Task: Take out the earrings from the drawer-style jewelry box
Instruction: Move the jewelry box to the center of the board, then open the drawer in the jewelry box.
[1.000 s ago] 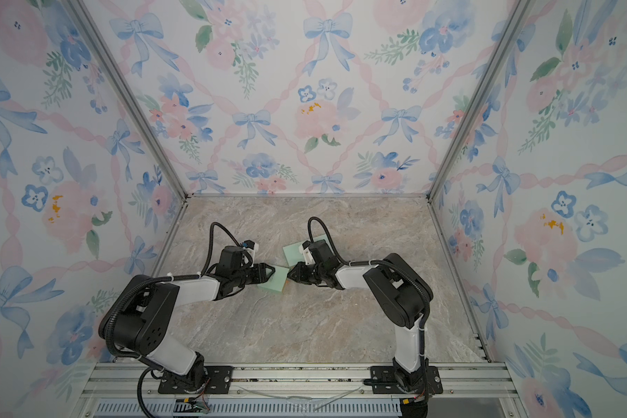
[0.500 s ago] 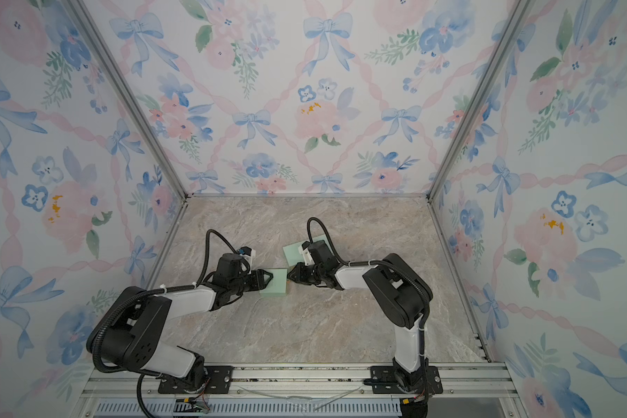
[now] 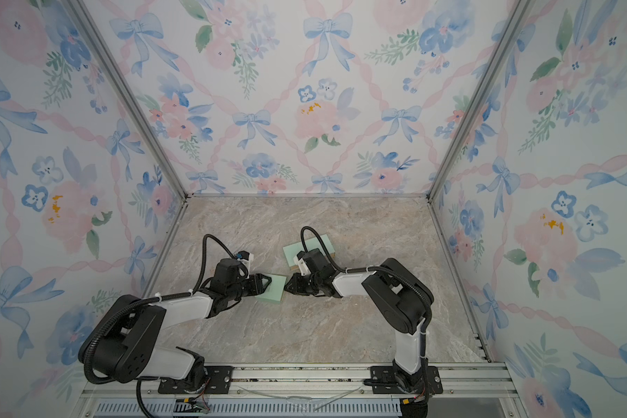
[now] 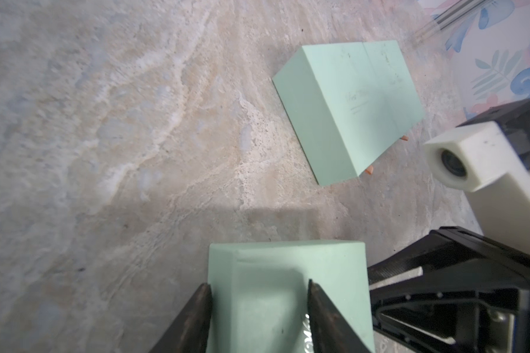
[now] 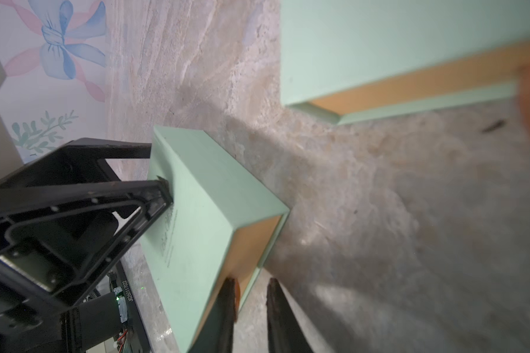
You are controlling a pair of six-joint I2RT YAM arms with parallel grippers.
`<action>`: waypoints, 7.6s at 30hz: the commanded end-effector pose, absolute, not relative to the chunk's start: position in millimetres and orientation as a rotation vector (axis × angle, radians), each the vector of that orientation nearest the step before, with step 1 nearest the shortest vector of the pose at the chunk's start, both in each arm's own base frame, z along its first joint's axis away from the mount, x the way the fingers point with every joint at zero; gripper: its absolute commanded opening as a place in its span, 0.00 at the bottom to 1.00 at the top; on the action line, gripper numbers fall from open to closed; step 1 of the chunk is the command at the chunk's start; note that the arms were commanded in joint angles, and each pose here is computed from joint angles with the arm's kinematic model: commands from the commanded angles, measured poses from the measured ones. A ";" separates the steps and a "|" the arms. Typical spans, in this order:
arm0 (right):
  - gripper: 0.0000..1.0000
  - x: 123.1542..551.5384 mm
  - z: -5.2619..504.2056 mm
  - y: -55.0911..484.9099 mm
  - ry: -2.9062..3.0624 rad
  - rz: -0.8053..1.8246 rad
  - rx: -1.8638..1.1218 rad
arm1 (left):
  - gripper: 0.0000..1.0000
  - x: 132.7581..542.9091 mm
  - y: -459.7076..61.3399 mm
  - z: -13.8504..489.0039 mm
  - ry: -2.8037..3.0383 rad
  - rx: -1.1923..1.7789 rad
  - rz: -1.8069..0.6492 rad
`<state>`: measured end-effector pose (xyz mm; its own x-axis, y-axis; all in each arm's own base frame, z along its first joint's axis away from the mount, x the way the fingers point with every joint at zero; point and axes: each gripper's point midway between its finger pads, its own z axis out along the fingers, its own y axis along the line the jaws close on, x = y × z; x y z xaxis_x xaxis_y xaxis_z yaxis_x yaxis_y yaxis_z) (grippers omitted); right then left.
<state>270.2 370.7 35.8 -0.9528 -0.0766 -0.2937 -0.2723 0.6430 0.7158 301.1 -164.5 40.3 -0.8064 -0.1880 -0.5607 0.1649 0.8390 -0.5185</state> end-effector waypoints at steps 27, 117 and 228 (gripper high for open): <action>0.23 259.5 58.6 364.9 2.555 1.217 -0.286 | 0.55 268.9 -132.1 34.2 2.524 -0.137 -0.520; 0.12 246.0 37.2 384.3 2.667 1.264 -0.253 | 0.00 233.7 -168.9 27.9 2.721 0.117 -0.718; 0.00 240.1 25.7 283.7 2.886 0.505 -0.138 | 0.00 221.0 -148.1 1.3 2.817 0.046 -0.586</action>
<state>247.6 323.9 38.1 -0.9610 -0.0866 -0.2628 -0.1993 0.8755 0.4403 253.6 -185.6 50.4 -0.9100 -0.0359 -0.4131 0.2101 0.8189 -0.5340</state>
